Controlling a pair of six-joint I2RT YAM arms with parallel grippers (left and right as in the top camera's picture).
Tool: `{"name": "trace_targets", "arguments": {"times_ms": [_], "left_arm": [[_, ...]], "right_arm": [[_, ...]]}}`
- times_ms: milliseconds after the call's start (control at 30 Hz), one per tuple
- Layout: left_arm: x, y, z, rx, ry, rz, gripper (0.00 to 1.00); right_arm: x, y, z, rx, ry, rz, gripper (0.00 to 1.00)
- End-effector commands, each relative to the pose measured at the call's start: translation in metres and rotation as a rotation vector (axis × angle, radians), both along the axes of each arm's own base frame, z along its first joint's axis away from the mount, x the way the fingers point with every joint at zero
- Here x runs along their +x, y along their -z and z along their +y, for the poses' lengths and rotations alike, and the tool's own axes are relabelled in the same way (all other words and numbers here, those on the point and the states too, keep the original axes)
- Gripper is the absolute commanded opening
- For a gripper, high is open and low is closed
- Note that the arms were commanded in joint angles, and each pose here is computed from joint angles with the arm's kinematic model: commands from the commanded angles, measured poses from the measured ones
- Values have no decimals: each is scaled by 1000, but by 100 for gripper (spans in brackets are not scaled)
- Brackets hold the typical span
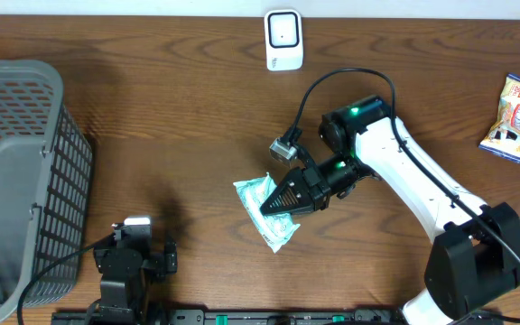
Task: Scan the item barcode
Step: 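Lift the light-blue wipes pack and pull it right, then hold the light-blue wipes pack in front of the white scanner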
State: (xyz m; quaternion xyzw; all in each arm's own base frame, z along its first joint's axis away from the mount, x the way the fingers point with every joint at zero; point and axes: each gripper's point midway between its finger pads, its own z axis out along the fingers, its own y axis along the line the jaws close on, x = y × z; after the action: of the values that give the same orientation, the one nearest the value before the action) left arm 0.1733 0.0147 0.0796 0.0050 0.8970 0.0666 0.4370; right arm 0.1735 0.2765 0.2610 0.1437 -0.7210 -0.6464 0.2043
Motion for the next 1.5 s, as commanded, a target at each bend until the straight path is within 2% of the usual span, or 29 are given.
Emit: {"name": "trace_targets", "arguments": {"times_ms": [0,467,567,700,867,1033,1100,1233,1467], "left_arm": [[-2,4,2,10,-4,15,98],[-2,5,2,10,-4,15,98],[-2,4,2,10,-4,15,98],[-2,5,2,10,-4,15,98],[-2,4,2,10,-4,15,98],[-2,5,2,10,-4,15,98],[-2,4,2,10,-4,15,98],[-2,4,2,10,-4,15,98],[-2,5,2,10,-4,15,98]], "right_arm": [[6,-14,3,33,39,71,1],[8,4,-7,-48,20,10,1],[15,20,-9,-67,0,-111,1],[32,58,-13,-166,-54,-369,1],[67,93,-18,-288,-69,-645,1],[103,102,-13,-313,-32,-846,1],[131,106,-13,-356,1,-986,1],[202,112,-29,-635,221,-1130,1],[246,83,-15,-566,349,-1311,1]]}}
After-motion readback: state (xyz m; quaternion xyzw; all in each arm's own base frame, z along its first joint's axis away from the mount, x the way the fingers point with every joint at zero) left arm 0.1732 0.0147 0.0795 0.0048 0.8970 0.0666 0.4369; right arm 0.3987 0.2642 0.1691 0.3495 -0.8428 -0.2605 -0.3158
